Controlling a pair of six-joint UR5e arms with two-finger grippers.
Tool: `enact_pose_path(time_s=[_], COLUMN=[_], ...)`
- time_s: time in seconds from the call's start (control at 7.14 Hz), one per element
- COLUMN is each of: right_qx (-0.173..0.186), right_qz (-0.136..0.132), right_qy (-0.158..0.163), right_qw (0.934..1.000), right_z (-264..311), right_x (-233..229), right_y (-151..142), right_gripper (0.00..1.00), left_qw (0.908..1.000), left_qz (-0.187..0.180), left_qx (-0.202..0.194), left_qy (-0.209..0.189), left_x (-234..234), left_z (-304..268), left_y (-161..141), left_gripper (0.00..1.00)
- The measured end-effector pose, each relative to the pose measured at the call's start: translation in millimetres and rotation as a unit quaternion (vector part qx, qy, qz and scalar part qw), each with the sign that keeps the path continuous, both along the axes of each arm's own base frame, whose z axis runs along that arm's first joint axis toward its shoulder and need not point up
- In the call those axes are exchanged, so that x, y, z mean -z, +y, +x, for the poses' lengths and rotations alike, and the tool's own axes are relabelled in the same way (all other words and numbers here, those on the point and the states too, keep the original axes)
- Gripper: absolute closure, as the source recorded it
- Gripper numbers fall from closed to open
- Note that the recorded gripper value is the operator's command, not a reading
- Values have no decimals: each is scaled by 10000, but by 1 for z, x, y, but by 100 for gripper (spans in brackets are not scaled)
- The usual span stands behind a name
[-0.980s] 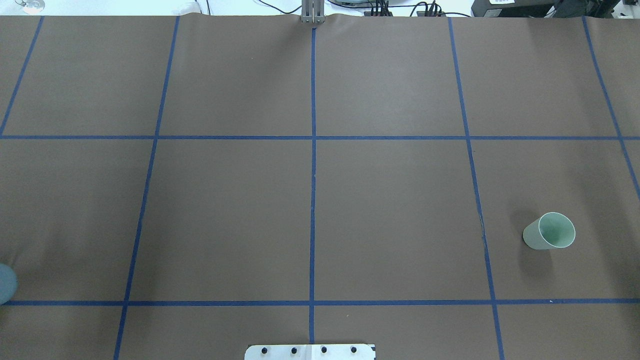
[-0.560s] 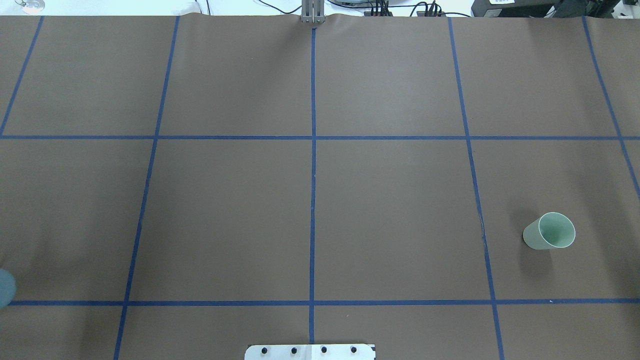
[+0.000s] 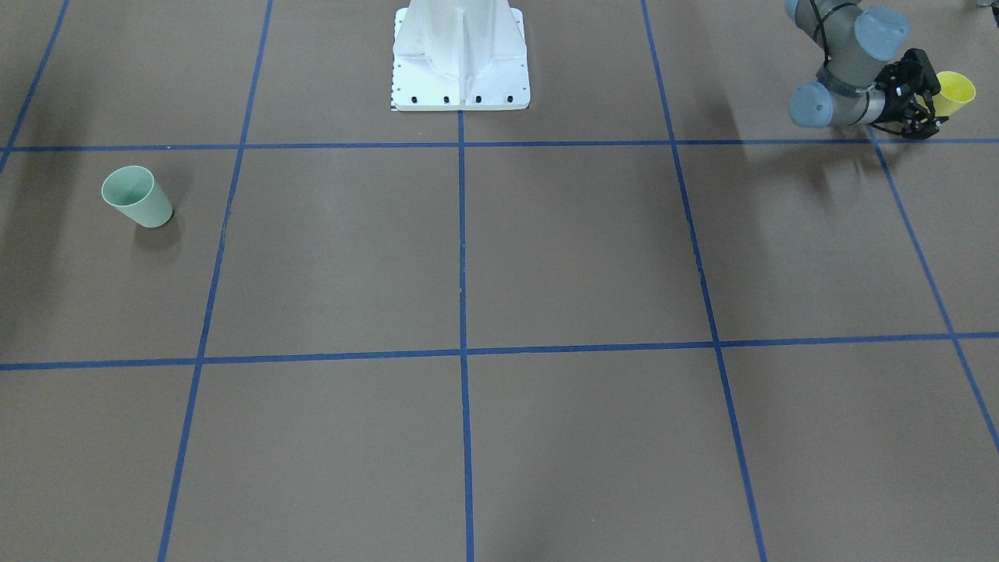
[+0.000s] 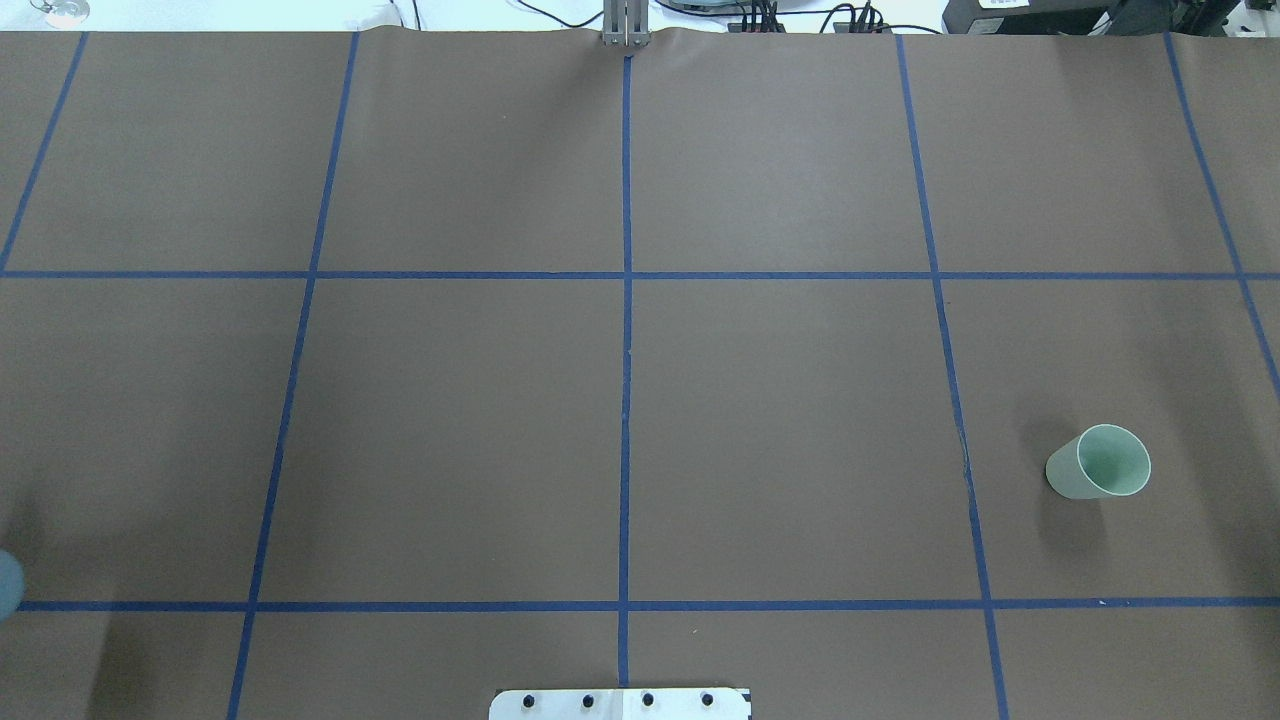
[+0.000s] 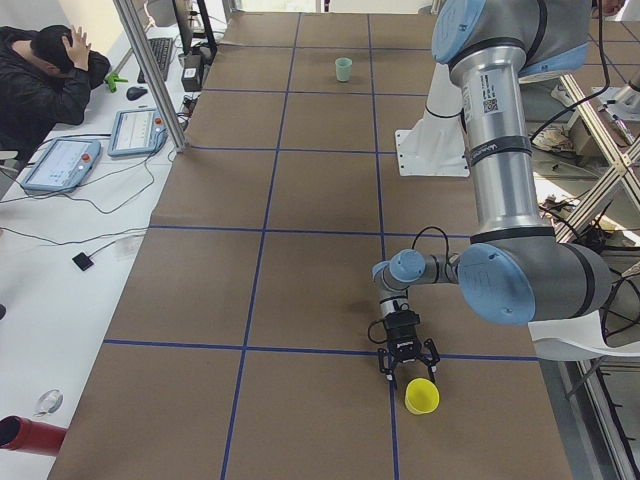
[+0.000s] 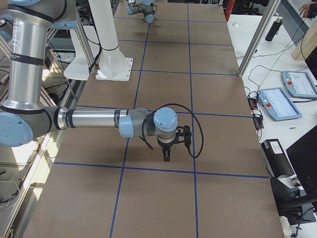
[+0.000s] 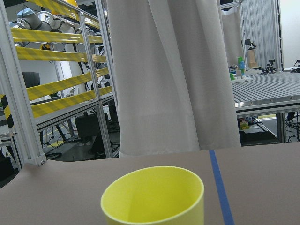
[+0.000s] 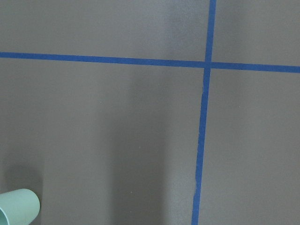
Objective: Transfer and stack yellow cup on green cup
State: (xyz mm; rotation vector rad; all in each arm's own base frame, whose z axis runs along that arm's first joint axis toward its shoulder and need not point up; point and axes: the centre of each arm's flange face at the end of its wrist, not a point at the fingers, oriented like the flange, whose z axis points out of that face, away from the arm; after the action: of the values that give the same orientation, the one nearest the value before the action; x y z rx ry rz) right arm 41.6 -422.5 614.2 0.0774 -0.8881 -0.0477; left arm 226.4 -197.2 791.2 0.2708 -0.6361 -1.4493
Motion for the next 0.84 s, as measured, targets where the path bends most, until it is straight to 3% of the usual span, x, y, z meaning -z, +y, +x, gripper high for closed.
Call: enact_pose_path(time_s=[0.28,0.42,0.56,0.7,0.84], right_qx=[-1,-3,-4,-4,-4], right_qz=[-25,-30,-28,-23,-18], right_qy=[2,-1,-3,-4,-4], right_qw=[10000,10000,10000,10000,10000], right_z=[0,0,0,0,0], right_x=[-3,-3,-3,-2,-2], right_y=[0,0,-1,-2,-3], right_gripper=[0,0,0,0,0], left_qw=[10000,9999,9997,9994,9991], left_qz=[37,36,34,35,35], left_qx=[-42,-42,-34,-38,-51], left_qy=[-64,-146,-258,-355,-412], left_x=[-19,-27,-35,-42,-45], left_z=[1,-3,-11,-20,-27], left_y=[8,11,13,15,17], left_gripper=[1,12,36,82,100])
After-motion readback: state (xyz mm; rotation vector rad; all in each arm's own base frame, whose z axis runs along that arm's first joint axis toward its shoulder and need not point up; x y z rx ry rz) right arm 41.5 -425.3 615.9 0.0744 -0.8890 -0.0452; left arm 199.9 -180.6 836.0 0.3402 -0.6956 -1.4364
